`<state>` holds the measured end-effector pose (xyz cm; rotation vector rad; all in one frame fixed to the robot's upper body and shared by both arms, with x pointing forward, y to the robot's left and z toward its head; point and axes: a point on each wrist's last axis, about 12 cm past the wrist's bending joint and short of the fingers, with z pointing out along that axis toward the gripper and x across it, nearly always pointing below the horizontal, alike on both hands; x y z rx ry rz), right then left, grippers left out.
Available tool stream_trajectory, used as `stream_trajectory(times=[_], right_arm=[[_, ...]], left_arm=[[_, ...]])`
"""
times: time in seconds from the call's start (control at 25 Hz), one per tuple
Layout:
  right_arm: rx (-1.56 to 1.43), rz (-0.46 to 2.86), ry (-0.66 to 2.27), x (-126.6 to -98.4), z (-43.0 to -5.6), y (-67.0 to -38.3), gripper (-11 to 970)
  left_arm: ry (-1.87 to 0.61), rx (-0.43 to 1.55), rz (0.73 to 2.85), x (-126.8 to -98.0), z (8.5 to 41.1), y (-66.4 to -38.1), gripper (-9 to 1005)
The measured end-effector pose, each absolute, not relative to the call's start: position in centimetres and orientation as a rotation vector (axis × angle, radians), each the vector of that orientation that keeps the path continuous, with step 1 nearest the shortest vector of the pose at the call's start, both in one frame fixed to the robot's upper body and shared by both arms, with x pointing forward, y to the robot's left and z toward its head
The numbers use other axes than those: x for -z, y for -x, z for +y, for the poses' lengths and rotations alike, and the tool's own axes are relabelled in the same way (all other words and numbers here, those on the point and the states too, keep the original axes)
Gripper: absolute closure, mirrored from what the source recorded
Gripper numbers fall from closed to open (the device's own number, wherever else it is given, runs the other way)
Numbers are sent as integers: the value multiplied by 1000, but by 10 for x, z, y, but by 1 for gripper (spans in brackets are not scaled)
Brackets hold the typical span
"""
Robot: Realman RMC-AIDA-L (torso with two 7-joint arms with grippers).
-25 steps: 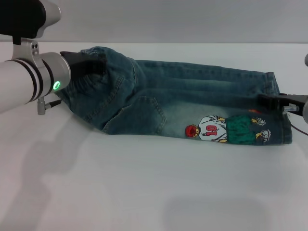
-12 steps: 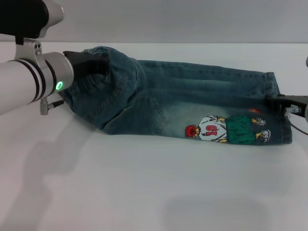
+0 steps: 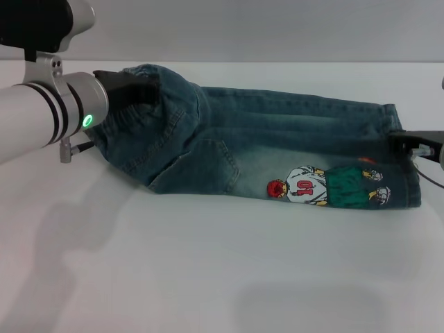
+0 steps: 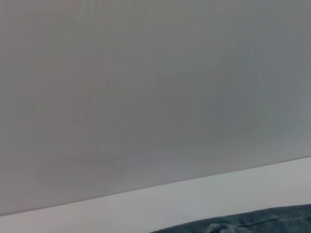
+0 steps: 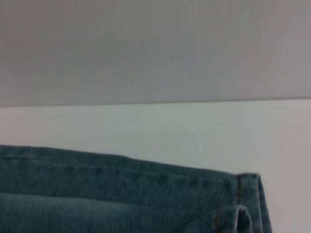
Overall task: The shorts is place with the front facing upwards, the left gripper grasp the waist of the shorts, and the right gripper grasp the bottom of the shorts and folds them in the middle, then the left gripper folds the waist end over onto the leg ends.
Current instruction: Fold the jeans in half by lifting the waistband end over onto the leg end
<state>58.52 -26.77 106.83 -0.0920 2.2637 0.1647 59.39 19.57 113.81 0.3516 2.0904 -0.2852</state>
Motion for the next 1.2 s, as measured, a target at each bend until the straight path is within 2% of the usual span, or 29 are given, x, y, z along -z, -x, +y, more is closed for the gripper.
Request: stream_trajectory(times=[1.2], right_arm=[[-84,2097,56,-1108,-295,-596,960]], left_arm=[[-332,279,2063,-1140,198,-598,903]])
